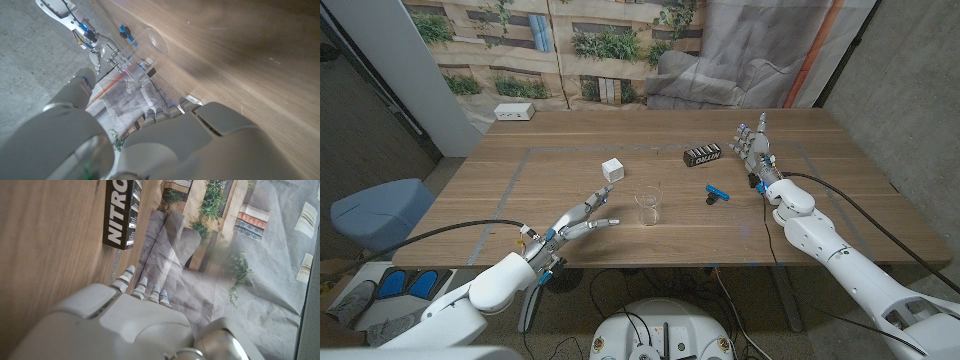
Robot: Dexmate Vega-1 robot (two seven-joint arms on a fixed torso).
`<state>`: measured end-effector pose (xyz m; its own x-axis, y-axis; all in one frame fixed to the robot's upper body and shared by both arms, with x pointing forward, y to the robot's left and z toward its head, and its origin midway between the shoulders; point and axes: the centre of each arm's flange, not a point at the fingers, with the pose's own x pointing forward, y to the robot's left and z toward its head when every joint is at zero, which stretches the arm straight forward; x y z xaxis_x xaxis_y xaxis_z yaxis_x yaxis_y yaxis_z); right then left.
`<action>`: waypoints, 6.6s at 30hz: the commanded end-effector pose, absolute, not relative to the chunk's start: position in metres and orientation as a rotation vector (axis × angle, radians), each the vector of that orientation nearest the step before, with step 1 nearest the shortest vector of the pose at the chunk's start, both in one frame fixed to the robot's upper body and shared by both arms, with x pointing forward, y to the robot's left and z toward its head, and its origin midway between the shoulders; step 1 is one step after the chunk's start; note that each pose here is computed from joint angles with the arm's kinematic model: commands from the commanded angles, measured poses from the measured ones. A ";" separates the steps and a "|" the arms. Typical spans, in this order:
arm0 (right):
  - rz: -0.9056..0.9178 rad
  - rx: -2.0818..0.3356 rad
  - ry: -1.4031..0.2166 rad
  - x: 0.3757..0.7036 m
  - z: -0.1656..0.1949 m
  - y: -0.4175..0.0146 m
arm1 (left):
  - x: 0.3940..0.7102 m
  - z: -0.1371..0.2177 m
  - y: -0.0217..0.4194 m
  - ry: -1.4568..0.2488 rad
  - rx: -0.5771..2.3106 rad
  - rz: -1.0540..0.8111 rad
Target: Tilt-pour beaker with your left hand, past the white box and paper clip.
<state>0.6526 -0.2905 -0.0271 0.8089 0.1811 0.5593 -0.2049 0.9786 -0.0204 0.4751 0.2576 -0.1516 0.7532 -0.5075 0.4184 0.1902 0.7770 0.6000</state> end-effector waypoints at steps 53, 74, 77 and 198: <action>0.207 0.042 -0.594 0.653 -0.027 -0.290 | 0.500 -0.169 0.183 -0.664 0.402 -0.222; 0.207 0.042 -0.594 0.653 -0.027 -0.290 | 0.515 -0.162 0.166 -0.656 0.441 -0.273; 0.207 0.042 -0.594 0.653 -0.027 -0.290 | 0.517 -0.161 0.162 -0.658 0.442 -0.275; 0.207 0.042 -0.593 0.653 -0.027 -0.290 | 0.515 -0.021 0.167 -0.771 0.802 -0.116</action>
